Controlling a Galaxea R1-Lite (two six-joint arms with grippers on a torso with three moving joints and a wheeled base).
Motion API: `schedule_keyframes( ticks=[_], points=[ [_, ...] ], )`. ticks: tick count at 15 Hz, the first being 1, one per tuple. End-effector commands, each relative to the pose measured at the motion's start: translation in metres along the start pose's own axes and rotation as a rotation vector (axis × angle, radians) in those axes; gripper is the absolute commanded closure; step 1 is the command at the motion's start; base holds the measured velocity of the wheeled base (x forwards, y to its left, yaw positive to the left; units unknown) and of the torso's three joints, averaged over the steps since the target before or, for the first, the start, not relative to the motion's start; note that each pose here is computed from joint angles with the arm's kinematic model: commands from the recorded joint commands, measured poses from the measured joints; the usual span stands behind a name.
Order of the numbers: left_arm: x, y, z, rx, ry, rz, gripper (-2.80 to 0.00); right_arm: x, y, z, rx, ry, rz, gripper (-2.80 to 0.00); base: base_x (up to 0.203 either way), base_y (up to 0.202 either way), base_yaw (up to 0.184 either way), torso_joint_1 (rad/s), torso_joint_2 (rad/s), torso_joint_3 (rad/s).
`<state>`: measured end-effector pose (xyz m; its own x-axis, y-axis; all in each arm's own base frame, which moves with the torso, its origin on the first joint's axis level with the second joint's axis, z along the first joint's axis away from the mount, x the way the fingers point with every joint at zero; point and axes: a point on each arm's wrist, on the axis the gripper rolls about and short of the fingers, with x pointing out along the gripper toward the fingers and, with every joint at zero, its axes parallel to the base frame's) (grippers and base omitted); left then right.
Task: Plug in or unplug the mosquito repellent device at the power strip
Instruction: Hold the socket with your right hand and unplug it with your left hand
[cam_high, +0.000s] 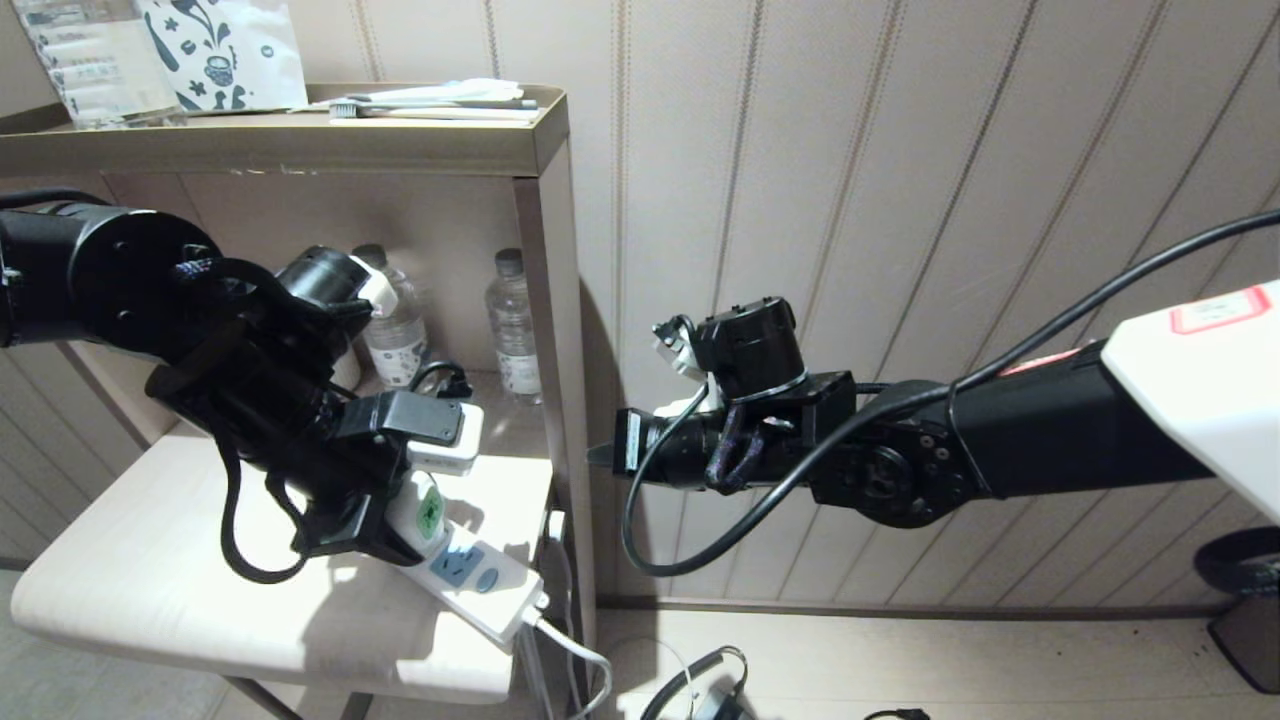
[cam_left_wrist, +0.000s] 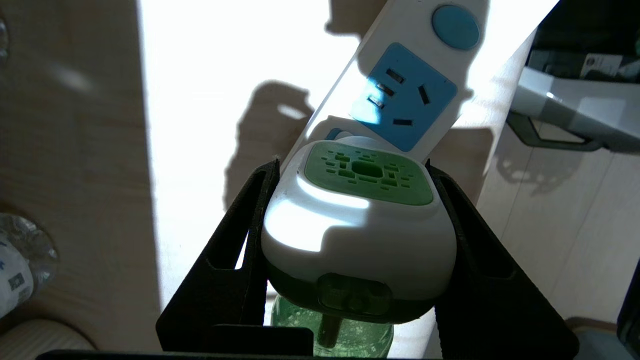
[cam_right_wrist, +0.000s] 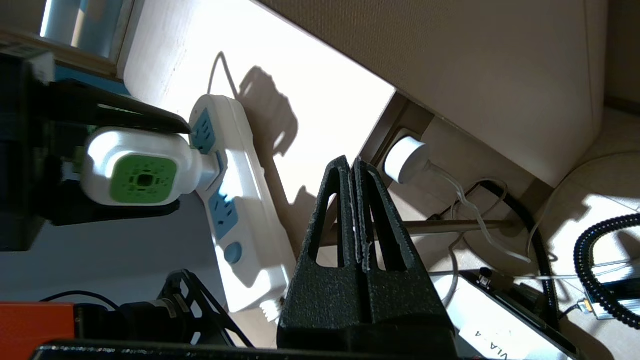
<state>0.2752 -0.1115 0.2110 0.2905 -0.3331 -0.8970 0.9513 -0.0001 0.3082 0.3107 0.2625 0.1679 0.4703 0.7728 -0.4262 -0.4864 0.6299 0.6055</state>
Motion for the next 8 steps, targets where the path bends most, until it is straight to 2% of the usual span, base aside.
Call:
schedule_keyframes(
  ticks=[1,6,8],
  points=[
    [-0.010,-0.001,0.003,0.009,-0.046,0.025,0.00,0.009,-0.006,-0.002,0.007,0.009,-0.007,0.00,0.000,0.000,0.000,0.000,0.00,0.000],
    [-0.009,0.002,-0.005,-0.017,-0.052,0.039,0.00,0.013,-0.007,-0.003,-0.015,0.000,0.005,0.00,0.000,0.000,0.000,0.000,0.00,0.000],
    [-0.013,0.008,-0.019,-0.075,-0.077,0.052,0.00,0.013,-0.007,-0.007,-0.020,0.004,0.020,0.00,0.000,0.000,0.000,0.000,0.00,0.000]
  ],
)
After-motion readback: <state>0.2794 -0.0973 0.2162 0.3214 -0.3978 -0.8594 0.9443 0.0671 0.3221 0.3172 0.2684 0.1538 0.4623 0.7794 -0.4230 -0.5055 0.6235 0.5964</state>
